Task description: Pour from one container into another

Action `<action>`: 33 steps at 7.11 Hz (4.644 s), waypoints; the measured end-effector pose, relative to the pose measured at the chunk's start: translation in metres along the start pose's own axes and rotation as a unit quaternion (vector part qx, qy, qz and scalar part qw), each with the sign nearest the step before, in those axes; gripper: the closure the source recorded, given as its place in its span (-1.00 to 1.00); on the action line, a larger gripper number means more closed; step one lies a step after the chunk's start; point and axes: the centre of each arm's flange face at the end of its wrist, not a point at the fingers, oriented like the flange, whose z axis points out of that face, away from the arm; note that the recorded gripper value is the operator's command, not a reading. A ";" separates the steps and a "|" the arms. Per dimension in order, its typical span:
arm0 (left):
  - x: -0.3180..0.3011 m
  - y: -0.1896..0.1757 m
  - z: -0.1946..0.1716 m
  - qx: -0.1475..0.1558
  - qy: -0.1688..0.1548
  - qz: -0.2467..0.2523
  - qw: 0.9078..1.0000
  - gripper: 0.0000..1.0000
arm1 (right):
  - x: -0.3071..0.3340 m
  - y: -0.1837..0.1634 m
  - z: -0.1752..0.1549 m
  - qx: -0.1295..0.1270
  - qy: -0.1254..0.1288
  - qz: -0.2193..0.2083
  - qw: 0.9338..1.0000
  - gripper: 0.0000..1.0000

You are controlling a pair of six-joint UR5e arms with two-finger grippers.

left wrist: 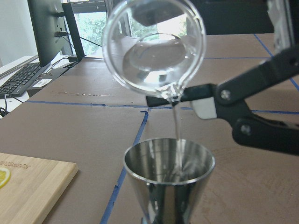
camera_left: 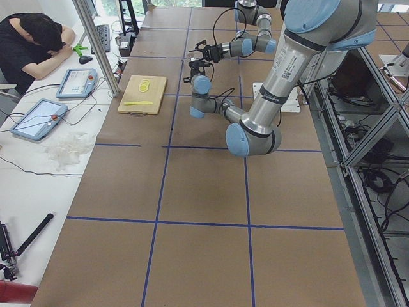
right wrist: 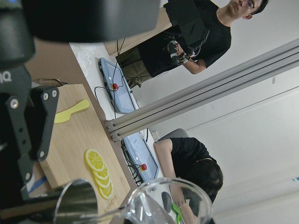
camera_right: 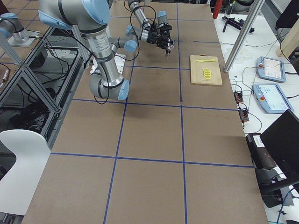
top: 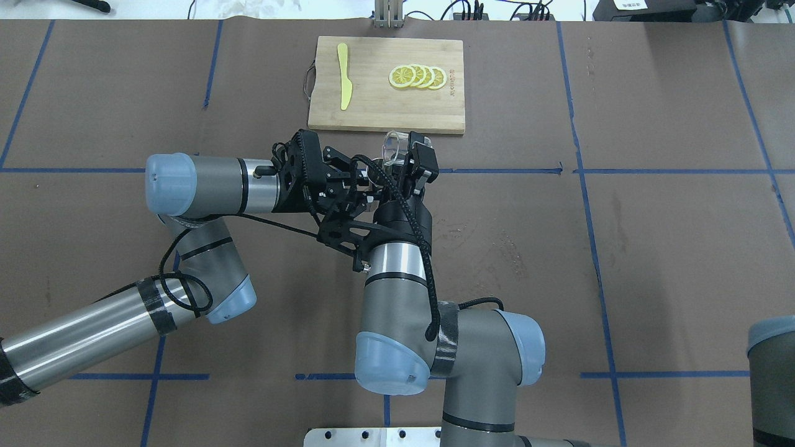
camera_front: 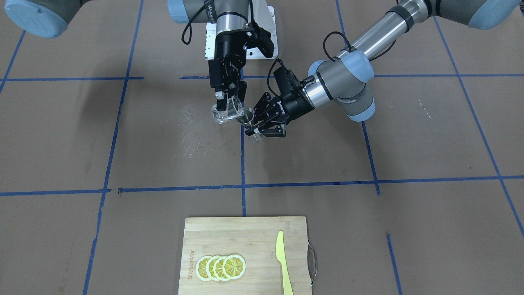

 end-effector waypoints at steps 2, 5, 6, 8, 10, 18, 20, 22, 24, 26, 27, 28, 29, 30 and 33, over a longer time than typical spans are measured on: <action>0.001 0.000 -0.002 0.001 0.000 0.000 1.000 1.00 | 0.001 -0.005 -0.001 -0.002 0.004 -0.017 1.000 1.00; 0.001 0.000 -0.002 0.001 0.000 0.000 1.000 1.00 | 0.003 -0.006 0.000 -0.002 0.008 -0.043 0.999 1.00; 0.001 0.000 -0.002 0.001 0.000 0.000 1.000 1.00 | 0.003 -0.006 0.000 -0.002 0.009 -0.051 0.999 1.00; 0.001 0.000 -0.002 0.001 0.000 0.000 1.000 1.00 | 0.004 -0.007 0.000 -0.002 0.011 -0.064 0.998 1.00; 0.001 0.000 -0.002 0.001 0.000 0.000 1.000 1.00 | 0.006 -0.008 0.002 -0.002 0.013 -0.085 0.996 1.00; 0.001 -0.002 -0.003 0.004 0.001 0.001 1.000 1.00 | 0.010 -0.009 0.003 -0.002 0.027 -0.127 0.992 1.00; 0.001 -0.002 -0.003 0.004 0.001 0.001 1.000 1.00 | 0.010 -0.009 0.003 -0.003 0.029 -0.136 0.990 1.00; 0.001 -0.001 -0.003 0.004 0.001 0.001 1.000 1.00 | 0.009 -0.009 0.003 -0.003 0.029 -0.137 0.990 1.00; 0.002 -0.001 -0.002 0.004 0.001 0.001 1.000 1.00 | 0.010 -0.010 0.003 -0.003 0.029 -0.137 0.990 1.00; 0.002 -0.001 -0.002 0.004 0.001 0.001 1.000 1.00 | 0.013 -0.012 0.002 -0.002 0.029 -0.131 0.991 1.00; 0.002 -0.001 -0.002 0.004 0.001 0.001 1.000 1.00 | 0.015 -0.014 0.002 -0.001 0.028 -0.124 0.992 1.00; 0.002 -0.001 -0.002 0.004 0.001 0.001 1.000 1.00 | 0.018 -0.015 0.001 0.001 0.028 -0.114 0.993 1.00; 0.002 -0.001 -0.002 0.004 0.001 0.001 1.000 1.00 | 0.025 -0.017 -0.001 0.003 0.027 -0.100 0.995 1.00; 0.002 -0.001 -0.003 0.003 0.001 0.001 1.000 1.00 | 0.033 -0.019 -0.003 0.005 0.019 -0.080 0.997 1.00; 0.003 0.004 -0.006 0.004 0.002 0.001 1.000 1.00 | 0.064 -0.009 -0.010 0.009 -0.017 -0.023 1.000 1.00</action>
